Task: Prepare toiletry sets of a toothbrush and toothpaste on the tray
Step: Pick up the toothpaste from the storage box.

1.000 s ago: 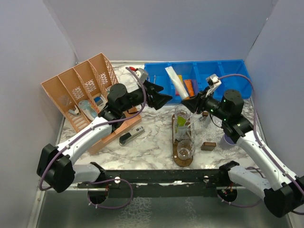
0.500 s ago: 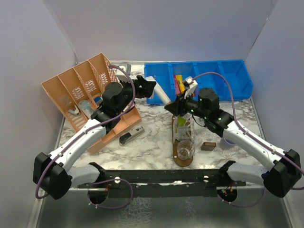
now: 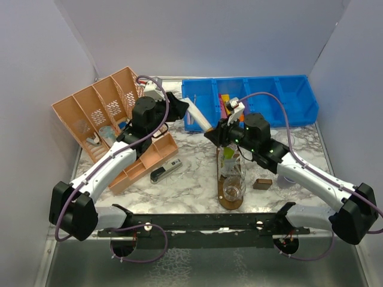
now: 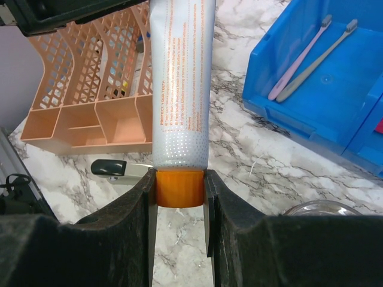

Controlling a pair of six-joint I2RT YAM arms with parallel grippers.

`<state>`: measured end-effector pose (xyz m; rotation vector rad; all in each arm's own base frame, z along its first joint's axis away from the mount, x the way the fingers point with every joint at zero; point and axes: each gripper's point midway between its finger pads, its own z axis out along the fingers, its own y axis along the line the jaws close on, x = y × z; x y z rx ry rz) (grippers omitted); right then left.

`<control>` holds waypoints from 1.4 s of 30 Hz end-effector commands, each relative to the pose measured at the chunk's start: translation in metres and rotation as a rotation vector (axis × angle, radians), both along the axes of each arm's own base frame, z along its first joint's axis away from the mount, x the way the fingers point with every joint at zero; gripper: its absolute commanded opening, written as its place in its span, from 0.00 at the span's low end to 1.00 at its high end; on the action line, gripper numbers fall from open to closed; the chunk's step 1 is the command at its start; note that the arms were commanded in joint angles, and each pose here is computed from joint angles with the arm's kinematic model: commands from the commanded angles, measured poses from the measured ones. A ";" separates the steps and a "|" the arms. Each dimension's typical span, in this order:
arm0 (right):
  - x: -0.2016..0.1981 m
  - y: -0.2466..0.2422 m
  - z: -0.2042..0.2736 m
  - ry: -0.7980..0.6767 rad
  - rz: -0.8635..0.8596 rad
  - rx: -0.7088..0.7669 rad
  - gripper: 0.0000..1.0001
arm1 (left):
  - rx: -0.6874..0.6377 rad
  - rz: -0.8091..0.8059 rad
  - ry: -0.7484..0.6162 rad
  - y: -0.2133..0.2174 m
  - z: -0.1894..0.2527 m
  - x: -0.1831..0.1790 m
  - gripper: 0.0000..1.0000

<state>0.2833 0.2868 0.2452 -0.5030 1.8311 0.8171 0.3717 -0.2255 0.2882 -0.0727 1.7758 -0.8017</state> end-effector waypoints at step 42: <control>-0.022 -0.053 0.039 -0.052 -0.143 -0.180 0.83 | 0.080 -0.476 -0.390 -0.042 0.071 -0.038 0.00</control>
